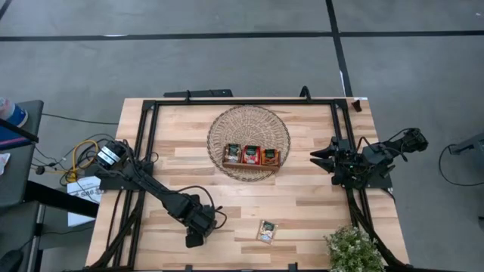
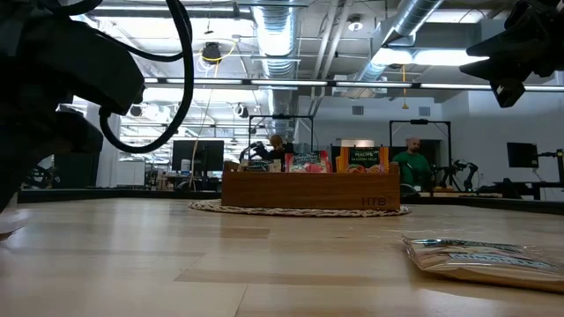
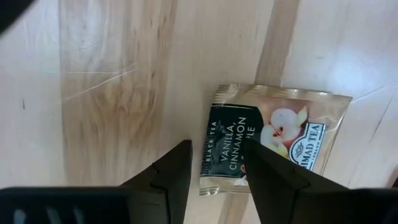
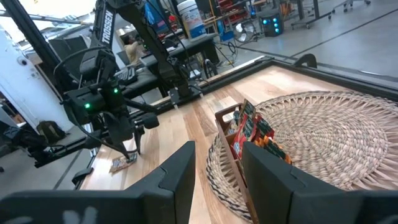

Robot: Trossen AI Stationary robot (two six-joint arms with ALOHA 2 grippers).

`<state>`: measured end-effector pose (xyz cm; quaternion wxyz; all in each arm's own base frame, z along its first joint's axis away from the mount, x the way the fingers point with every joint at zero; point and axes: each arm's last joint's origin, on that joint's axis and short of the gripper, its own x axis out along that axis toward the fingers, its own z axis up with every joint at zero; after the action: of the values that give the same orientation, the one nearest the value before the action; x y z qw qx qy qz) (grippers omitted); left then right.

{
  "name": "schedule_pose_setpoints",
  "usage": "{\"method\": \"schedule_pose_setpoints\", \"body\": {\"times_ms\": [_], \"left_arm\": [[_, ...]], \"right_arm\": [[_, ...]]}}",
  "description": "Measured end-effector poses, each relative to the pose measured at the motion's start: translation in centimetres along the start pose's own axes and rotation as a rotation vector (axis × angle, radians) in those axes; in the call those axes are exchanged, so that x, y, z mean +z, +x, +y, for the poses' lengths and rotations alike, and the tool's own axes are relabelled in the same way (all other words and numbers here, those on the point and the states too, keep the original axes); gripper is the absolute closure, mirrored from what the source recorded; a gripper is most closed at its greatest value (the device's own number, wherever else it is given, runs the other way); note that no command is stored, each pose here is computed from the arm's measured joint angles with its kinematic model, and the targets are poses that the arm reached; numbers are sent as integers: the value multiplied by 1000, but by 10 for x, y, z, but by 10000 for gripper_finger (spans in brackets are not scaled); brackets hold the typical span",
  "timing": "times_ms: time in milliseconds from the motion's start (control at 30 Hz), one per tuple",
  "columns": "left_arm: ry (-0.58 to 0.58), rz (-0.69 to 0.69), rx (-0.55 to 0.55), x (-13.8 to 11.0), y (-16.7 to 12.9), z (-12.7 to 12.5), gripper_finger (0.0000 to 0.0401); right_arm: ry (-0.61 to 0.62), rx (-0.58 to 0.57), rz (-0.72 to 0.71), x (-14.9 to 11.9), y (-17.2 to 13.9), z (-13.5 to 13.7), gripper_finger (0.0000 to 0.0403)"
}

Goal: Pick & Place Tea
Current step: Put the brown tea bag into the left section of the wooden organizer

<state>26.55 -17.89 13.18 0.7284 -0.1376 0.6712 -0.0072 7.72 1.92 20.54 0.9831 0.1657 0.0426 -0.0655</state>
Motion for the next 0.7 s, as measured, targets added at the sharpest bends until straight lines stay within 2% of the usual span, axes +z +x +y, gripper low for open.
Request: {"method": "schedule_pose_setpoints", "body": {"times_ms": [133,433,700], "left_arm": [[3,-8,8,0,0,0,290],[-1,-14,26,0,1,2,392],[-30,-24,33,0,0,2,401]], "right_arm": [[0,0,0,0,0,0,280],[0,0,0,0,0,0,280],[0,0,0,0,0,0,280]]}}
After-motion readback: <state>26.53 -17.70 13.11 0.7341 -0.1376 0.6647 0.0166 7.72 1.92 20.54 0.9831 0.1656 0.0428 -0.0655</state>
